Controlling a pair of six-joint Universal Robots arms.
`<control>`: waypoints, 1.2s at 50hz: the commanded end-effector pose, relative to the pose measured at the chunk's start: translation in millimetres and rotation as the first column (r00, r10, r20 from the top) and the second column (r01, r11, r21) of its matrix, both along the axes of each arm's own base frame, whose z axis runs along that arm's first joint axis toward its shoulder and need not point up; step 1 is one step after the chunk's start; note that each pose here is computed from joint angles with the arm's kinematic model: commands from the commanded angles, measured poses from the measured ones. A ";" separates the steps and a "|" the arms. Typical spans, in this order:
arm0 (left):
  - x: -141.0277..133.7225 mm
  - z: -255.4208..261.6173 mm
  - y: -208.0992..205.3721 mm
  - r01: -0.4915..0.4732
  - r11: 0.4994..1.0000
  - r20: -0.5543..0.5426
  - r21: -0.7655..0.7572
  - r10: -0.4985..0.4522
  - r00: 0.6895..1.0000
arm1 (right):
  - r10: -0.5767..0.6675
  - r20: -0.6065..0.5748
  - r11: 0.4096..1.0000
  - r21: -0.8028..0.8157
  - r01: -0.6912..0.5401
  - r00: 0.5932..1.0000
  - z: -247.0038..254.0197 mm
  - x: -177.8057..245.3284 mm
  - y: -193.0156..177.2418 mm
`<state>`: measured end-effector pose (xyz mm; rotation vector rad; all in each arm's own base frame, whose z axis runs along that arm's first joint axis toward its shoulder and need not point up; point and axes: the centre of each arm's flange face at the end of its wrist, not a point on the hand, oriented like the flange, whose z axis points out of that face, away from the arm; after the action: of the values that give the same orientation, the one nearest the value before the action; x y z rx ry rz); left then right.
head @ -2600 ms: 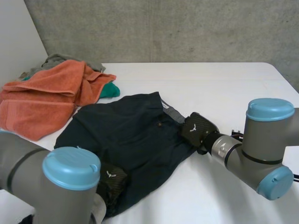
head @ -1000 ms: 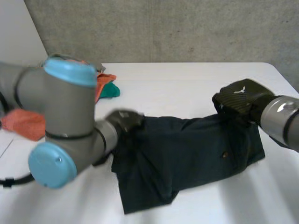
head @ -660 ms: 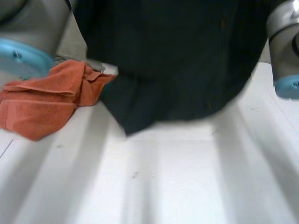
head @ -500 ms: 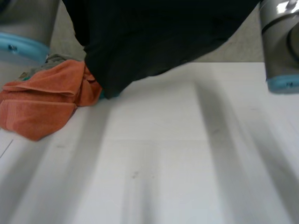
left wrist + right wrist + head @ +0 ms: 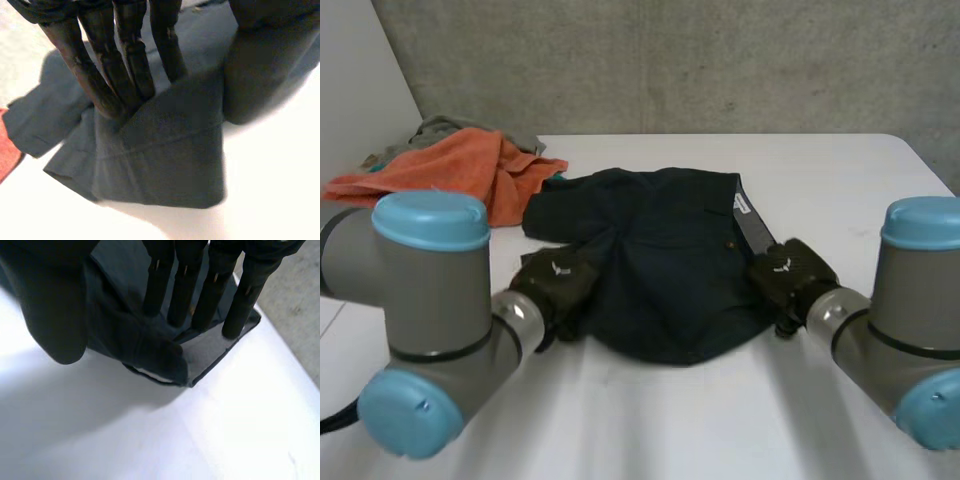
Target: Fold the laundry.
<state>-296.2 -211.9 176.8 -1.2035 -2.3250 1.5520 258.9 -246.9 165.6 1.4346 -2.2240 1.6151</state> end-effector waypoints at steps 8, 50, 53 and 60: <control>29.0 25.6 6.1 -0.079 0.997 0.021 -0.001 0.079 0.997 | -0.049 -0.019 0.986 0.157 0.052 0.999 65.7 -13.9 21.7; 22.3 -38.4 -17.2 -0.126 0.990 0.126 -0.060 0.133 0.983 | 0.101 0.023 0.995 -0.014 -0.101 0.995 15.6 14.7 -21.2; 27.2 -27.2 -27.6 -0.179 0.976 0.104 -0.121 0.191 0.976 | 0.066 0.010 0.998 0.001 -0.066 0.998 21.2 8.3 -15.9; 31.9 4.4 -15.2 -0.175 0.972 0.045 -0.155 0.184 0.982 | 0.057 -0.057 0.994 0.094 -0.052 0.997 32.4 -8.3 9.8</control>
<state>-268.3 -236.4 156.6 -1.1438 -2.5067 1.7488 263.3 -256.6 190.6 1.5216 -2.2270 1.6122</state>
